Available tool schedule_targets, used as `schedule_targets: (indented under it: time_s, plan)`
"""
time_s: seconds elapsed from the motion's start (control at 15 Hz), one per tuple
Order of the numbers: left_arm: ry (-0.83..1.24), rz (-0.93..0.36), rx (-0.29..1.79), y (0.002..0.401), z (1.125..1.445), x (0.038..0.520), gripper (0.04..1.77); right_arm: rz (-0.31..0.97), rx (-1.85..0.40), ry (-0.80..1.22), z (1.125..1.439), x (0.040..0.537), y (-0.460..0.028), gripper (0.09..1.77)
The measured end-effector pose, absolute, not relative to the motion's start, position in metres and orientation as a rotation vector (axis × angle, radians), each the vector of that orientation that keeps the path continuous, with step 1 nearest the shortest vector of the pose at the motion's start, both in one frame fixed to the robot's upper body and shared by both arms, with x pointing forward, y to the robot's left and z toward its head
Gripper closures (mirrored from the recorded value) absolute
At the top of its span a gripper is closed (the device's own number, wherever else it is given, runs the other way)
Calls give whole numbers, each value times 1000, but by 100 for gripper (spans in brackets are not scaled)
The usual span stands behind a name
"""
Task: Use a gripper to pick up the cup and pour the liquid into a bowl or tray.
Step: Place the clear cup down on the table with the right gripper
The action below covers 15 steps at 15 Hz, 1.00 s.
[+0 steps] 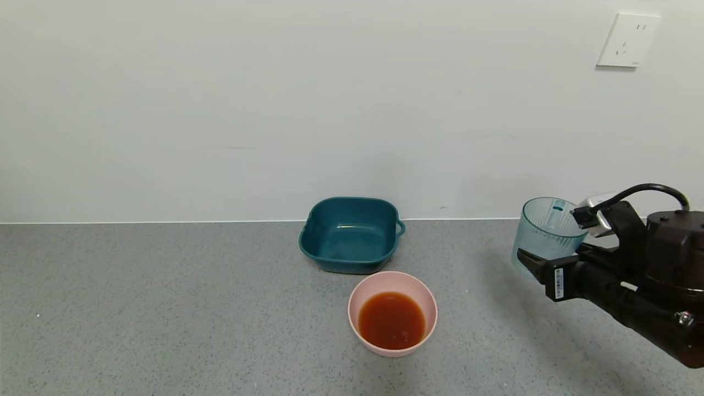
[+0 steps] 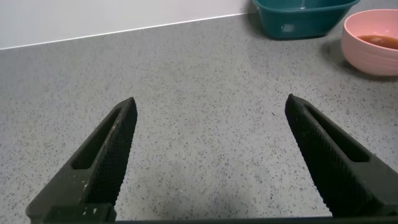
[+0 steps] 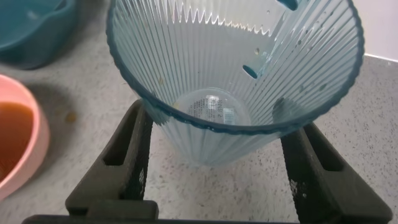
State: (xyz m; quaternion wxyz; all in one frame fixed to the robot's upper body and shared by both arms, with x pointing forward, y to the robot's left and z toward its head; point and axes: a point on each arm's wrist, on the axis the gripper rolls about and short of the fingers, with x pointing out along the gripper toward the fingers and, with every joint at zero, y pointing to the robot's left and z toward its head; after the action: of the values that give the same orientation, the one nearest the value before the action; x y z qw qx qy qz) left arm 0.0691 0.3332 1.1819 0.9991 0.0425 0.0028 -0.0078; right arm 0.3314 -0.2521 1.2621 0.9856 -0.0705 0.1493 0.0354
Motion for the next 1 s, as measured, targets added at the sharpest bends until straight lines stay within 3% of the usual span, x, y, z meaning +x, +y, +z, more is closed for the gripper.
schedule_targets:
  time_s: [0.4,1.0]
  plan:
    - [6,-16,85,333,1182,69,9,84,-125,308,1224,340,-260,58]
    - [5,-16,85,333,1182,69,9,85,-59,383,1198,341,-280,58]
